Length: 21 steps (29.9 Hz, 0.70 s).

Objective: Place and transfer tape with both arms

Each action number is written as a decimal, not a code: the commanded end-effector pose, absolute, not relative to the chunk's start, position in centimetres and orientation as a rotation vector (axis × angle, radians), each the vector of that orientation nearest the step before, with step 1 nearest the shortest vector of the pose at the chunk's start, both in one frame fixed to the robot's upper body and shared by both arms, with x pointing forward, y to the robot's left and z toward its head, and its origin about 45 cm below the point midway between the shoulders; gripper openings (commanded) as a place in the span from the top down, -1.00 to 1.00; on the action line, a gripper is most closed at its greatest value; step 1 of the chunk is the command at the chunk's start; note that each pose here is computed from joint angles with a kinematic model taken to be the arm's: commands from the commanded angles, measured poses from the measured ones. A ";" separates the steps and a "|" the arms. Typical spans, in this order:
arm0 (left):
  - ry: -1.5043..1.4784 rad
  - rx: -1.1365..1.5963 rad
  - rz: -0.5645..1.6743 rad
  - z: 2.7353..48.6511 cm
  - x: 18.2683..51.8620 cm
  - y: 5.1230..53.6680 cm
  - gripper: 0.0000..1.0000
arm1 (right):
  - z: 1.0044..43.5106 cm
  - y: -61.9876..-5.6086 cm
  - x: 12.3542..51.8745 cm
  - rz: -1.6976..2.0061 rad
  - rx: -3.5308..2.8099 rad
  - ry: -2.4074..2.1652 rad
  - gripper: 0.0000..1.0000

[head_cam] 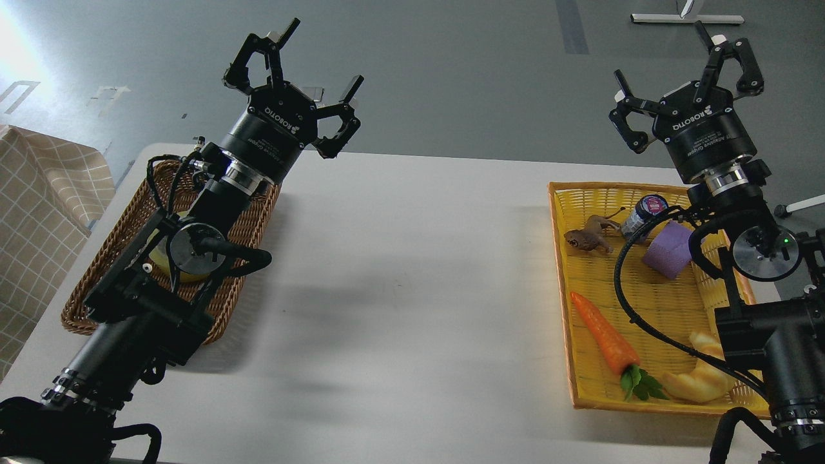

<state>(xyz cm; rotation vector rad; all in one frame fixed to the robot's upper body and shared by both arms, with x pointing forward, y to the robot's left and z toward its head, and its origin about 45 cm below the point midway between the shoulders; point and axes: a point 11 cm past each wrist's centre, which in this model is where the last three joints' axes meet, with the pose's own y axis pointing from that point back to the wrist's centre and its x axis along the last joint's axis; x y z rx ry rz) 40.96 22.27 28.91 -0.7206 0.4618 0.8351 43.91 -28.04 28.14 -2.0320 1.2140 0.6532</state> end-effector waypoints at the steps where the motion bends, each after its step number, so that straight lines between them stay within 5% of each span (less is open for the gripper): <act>1: 0.468 -0.712 0.844 28.6 41.2 22.4 -0.95 | 28.1 -27.7 43.9 0.661 -2.028 1.204 -1.00; 21: 0.470 -0.704 0.861 28.3 41.6 22.8 -0.95 | 28.1 -26.9 43.6 0.665 -2.028 1.181 -1.00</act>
